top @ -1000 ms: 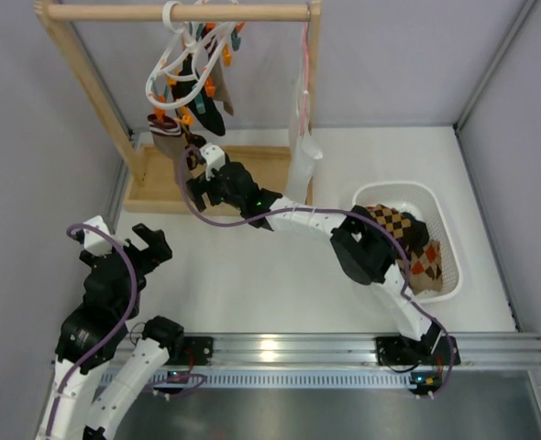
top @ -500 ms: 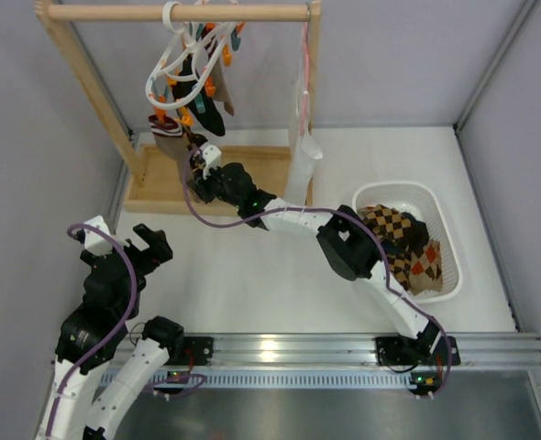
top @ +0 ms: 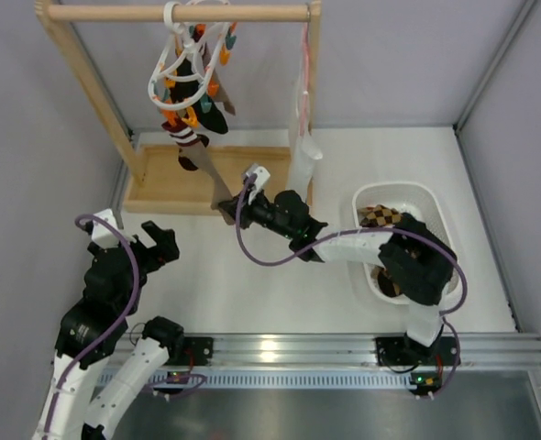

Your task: Remove the socks clipped to the hanger

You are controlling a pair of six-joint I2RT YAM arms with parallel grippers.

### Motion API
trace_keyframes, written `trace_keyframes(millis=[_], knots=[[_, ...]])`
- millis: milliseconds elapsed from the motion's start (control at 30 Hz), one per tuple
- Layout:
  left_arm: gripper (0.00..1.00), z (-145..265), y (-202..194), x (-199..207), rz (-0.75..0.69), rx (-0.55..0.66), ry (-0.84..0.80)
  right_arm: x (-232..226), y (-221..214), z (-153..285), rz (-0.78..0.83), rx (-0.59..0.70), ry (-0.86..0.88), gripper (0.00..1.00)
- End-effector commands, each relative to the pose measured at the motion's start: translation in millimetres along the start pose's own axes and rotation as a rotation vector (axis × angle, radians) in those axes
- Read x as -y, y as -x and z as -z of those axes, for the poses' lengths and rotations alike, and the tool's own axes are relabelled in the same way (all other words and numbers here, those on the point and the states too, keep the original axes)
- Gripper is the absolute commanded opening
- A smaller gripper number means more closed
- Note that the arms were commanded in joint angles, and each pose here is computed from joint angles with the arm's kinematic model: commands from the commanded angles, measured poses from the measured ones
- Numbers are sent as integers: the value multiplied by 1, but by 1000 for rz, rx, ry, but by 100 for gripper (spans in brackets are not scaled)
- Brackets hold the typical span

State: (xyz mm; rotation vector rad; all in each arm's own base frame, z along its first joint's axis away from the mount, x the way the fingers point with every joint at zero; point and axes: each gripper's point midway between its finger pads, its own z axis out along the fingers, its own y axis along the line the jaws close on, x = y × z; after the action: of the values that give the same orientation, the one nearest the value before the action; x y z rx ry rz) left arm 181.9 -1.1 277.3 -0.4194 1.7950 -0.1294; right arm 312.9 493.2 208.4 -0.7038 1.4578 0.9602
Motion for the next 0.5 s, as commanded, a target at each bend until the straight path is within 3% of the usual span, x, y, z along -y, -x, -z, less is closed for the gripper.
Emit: trace_keyframes(millis=[0, 267, 467], knots=[[98, 6, 24, 40, 10, 7, -173, -32, 68, 33, -6, 169, 122, 0], [98, 11, 58, 90, 25, -14, -341, -51, 59, 108, -13, 71, 207, 0], [98, 5, 99, 120, 14, 53, -400, -51, 61, 150, -48, 33, 219, 0]])
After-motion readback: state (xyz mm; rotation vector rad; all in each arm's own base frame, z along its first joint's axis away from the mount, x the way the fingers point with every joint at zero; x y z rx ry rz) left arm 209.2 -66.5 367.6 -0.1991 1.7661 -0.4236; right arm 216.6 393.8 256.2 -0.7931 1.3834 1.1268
